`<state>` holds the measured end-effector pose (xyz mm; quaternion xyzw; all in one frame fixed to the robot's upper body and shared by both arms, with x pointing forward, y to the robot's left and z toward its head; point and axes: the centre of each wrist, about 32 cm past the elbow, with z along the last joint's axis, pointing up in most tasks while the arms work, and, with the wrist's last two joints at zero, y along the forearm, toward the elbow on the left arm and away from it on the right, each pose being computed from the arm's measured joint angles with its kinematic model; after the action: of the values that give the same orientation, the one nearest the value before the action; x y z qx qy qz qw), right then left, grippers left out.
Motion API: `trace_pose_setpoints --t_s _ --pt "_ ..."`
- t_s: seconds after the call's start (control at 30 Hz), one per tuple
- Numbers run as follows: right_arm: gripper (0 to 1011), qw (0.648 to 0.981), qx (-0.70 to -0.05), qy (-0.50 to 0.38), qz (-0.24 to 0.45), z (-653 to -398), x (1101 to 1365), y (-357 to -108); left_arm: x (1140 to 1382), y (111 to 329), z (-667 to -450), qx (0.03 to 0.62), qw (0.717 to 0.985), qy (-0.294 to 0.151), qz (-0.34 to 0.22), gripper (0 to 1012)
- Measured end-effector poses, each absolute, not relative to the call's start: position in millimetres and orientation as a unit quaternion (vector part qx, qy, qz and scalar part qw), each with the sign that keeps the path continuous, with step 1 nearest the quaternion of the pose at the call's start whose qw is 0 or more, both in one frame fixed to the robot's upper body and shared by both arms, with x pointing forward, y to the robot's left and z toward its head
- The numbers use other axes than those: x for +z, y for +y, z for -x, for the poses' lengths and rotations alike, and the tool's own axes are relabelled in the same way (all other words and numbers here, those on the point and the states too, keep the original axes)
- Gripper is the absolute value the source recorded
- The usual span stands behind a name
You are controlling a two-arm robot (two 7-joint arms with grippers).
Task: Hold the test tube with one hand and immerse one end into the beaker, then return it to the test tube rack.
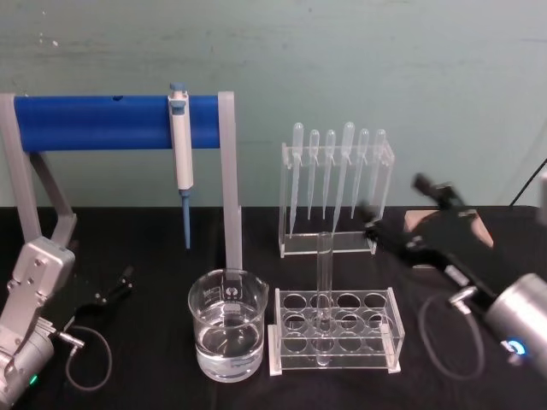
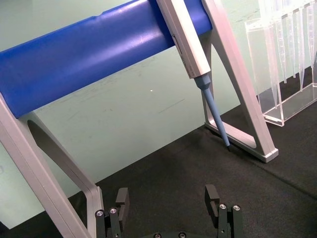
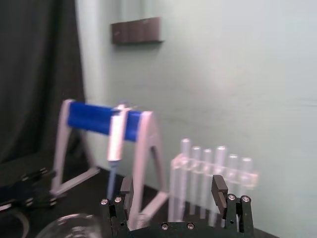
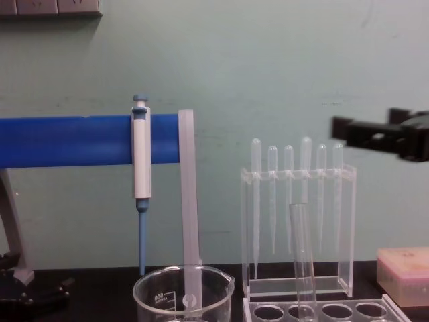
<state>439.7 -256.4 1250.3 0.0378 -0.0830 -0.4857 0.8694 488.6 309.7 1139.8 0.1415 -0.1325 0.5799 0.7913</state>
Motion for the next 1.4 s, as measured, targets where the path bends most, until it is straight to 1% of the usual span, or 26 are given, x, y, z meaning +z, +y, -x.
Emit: trace_pose_setpoints --t_s 0.07,0.17,0.2,0.3,0.33,0.4,0.43,0.53,0.83,1.03,1.17,1.4 --pt "1004 0.861 -0.499 -0.084 -0.042 -438 1250 -263 1140 310 -489 0.58 0.791 -0.132 -0.141 1000" --pt "1004 0.842 -0.531 -0.086 -0.048 -434 1248 -276 1140 310 -489 0.58 0.791 -0.132 -0.141 1000" --pt "1004 0.831 -0.548 -0.085 -0.05 -432 1245 -282 1140 310 -489 0.58 0.791 -0.132 -0.141 1000" --pt "1004 0.814 -0.572 -0.083 -0.048 -431 1240 -290 1140 310 -489 0.58 0.791 -0.132 -0.141 1000" --pt "1004 0.803 -0.588 -0.081 -0.043 -430 1236 -294 1140 310 -489 0.58 0.791 -0.132 -0.141 1000" --pt "1004 0.792 -0.604 -0.08 -0.036 -430 1230 -298 1140 310 -489 0.58 0.791 -0.132 -0.141 1000" --pt "1004 0.784 -0.616 -0.077 -0.028 -430 1223 -300 1140 310 -489 0.58 0.791 -0.132 -0.141 1000" --pt "1004 0.773 -0.631 -0.071 -0.012 -433 1209 -304 1140 310 -489 0.58 0.791 -0.132 -0.141 1000" --pt "1004 0.764 -0.635 -0.096 0.061 -441 1175 -301 1140 310 -489 0.58 0.791 -0.132 -0.141 1000" --pt "1004 0.766 -0.617 -0.142 0.112 -445 1155 -295 1140 310 -489 0.58 0.791 -0.132 -0.141 1000" --pt "1004 0.767 -0.605 -0.167 0.135 -447 1150 -292 1140 310 -489 0.58 0.791 -0.132 -0.141 1000" --pt "1004 0.768 -0.592 -0.194 0.15 -448 1146 -289 1140 310 -489 0.58 0.791 -0.132 -0.141 1000"
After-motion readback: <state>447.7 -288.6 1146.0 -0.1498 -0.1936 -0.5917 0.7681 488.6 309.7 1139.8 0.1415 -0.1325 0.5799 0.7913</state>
